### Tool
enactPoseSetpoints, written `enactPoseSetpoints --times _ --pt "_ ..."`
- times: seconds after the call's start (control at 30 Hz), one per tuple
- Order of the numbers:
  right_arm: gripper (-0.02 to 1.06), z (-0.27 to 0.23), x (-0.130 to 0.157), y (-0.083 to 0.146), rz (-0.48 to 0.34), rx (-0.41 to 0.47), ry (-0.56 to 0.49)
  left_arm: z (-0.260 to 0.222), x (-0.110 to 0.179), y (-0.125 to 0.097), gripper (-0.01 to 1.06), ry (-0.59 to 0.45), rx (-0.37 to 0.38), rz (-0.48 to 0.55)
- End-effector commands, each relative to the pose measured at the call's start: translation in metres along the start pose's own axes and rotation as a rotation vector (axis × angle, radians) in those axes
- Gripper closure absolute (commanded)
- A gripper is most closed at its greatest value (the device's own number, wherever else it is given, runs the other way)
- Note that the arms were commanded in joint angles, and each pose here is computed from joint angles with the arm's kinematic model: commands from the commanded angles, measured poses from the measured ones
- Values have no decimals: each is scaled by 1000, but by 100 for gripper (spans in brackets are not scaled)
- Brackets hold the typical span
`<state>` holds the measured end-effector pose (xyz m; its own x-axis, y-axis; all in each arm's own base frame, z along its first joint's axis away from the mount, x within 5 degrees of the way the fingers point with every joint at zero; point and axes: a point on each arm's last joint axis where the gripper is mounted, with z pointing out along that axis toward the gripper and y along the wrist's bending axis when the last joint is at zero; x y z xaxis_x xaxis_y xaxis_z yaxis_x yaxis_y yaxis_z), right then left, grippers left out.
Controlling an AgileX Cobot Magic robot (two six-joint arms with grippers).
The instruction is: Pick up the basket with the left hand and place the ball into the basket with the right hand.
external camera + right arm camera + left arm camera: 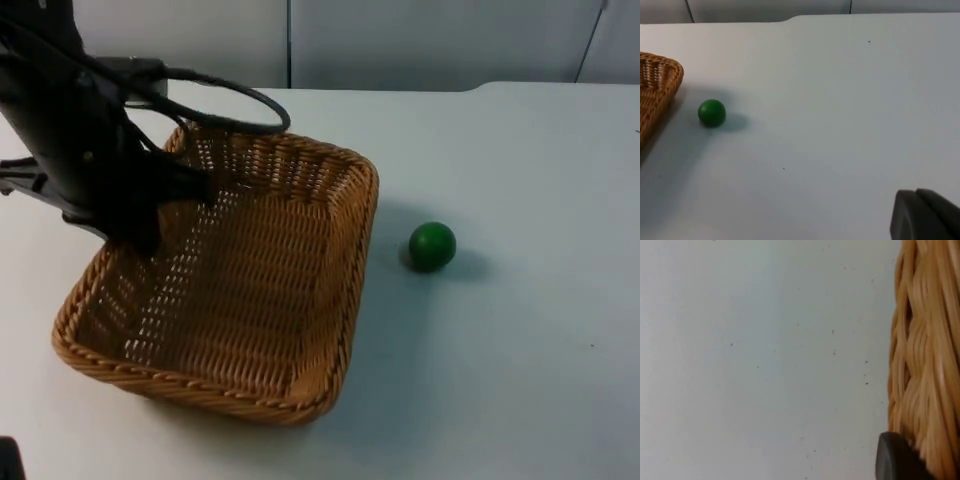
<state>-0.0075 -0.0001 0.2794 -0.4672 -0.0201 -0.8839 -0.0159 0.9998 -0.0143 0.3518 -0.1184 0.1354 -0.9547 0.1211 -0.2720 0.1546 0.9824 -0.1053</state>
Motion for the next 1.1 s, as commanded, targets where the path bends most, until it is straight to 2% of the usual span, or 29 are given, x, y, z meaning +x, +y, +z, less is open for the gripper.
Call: enactPoseSetpoints --times 0.0,0.1,0.17,0.2,0.33,0.47,1.07 --pt "105 1 0 0 4 8 -6 -19 -4 8 105 -34 12 -46" --pt "105 1 0 0 4 8 -6 -42 -7 21 105 -60 57 -106" --pt "105 1 0 0 4 8 -6 -55 -9 23 105 -85 127 -140" --pt "105 1 0 0 4 8 -6 -55 -9 23 105 -85 127 -140" --pt "105 1 0 0 4 8 -6 -66 -12 18 105 -113 239 -194" --pt "105 1 0 0 4 8 -6 -67 -13 14 105 -117 285 -220" --pt "105 1 0 0 4 8 -6 -67 -14 15 105 -133 279 -221"
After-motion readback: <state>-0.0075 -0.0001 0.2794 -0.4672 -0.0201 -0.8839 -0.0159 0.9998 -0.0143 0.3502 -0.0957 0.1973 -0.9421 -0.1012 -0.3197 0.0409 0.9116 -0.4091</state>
